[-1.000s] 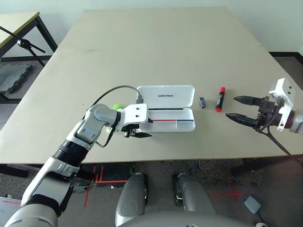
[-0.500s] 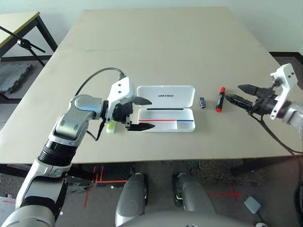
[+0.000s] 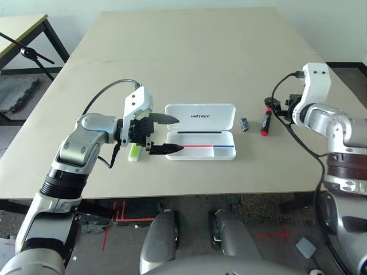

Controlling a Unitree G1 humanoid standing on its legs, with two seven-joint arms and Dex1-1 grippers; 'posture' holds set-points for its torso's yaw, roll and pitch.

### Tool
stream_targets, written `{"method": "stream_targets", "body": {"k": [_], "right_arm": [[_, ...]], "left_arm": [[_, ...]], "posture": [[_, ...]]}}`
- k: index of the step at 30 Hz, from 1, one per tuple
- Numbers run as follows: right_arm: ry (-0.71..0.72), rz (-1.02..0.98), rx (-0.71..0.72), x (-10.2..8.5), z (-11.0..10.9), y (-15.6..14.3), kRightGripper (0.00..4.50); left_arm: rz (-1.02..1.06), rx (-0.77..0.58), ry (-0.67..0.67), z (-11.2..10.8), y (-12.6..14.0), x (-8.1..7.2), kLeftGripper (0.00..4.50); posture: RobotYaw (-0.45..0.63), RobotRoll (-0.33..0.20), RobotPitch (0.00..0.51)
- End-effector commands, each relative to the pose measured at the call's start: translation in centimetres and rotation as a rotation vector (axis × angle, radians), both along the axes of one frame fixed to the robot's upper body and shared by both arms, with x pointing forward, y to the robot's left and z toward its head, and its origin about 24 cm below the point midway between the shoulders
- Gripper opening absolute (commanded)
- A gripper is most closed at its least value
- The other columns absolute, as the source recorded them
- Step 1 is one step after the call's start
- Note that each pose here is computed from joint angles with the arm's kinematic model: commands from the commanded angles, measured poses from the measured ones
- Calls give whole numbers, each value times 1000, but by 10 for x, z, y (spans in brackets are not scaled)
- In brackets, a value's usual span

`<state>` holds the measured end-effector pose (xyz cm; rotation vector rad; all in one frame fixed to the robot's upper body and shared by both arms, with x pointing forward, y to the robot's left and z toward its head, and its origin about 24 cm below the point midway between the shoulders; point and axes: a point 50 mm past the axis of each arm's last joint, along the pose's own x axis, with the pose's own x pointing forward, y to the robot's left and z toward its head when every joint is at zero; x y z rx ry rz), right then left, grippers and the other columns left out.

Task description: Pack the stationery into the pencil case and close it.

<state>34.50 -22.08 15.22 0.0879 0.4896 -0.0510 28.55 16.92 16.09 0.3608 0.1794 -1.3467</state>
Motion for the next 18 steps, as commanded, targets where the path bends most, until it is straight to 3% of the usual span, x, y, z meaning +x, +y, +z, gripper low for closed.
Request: {"method": "stream_targets", "body": {"k": [1, 14, 17, 18], "right_arm": [[77, -84, 30, 1, -12, -6, 4500], [210, -127, 101, 4, -45, -2, 4500], [228, -129, 110, 5, -50, -1, 3896], [230, -130, 112, 6, -51, 0, 3499]], "left_arm": [[8, 4, -11, 2, 1, 0, 4469], [13, 21, -3, 3, 6, -4, 4469], [11, 25, 1, 3, 7, -5, 4500], [11, 26, 3, 3, 7, -5, 4500]], "posture": [[203, 0, 101], [233, 0, 97], [237, 0, 99], [237, 0, 99]]}}
